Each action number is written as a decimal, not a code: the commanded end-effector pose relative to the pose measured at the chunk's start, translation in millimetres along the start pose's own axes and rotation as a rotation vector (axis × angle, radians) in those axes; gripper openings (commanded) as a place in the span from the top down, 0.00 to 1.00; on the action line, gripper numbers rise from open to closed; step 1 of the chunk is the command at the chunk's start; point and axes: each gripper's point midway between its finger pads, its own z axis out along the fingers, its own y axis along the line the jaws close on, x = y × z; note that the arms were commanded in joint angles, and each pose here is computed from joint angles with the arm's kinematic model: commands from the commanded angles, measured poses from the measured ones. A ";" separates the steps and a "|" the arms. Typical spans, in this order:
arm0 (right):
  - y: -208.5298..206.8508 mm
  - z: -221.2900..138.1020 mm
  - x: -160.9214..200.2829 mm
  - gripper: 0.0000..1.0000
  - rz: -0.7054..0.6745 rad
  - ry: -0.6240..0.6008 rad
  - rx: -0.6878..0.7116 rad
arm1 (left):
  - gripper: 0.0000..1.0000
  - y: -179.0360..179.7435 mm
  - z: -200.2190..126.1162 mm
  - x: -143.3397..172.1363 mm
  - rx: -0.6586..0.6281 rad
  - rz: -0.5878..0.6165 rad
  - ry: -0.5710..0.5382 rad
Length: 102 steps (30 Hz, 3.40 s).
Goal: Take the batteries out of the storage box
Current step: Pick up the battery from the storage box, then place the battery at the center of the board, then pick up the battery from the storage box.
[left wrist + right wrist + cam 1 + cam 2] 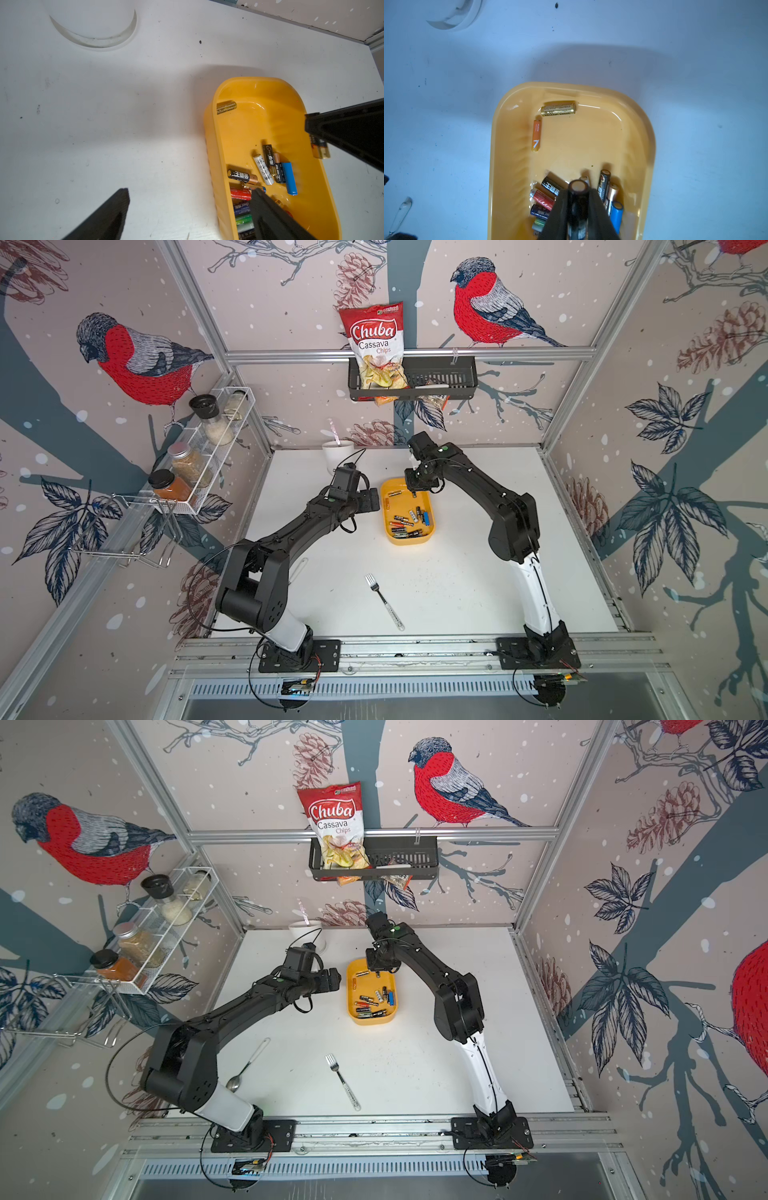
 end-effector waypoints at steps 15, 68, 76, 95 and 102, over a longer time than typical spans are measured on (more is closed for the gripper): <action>-80.8 -1.9 73.6 0.80 0.060 0.076 0.135 | 0.06 -1.9 0.5 -1.1 -0.006 0.024 0.024; -97.8 41.1 97.9 0.61 0.059 0.136 0.174 | 0.07 -24.7 8.0 7.7 -0.024 0.095 0.076; -97.3 26.9 89.2 0.58 0.055 0.106 0.181 | 0.07 -37.9 6.0 8.2 -0.050 0.160 0.107; -123.2 -16.2 60.4 0.56 0.090 0.023 0.180 | 0.17 -116.6 56.5 52.8 0.017 0.225 0.269; -129.7 -23.3 54.9 0.55 0.101 0.004 0.173 | 0.35 -128.3 71.7 68.0 0.038 0.216 0.321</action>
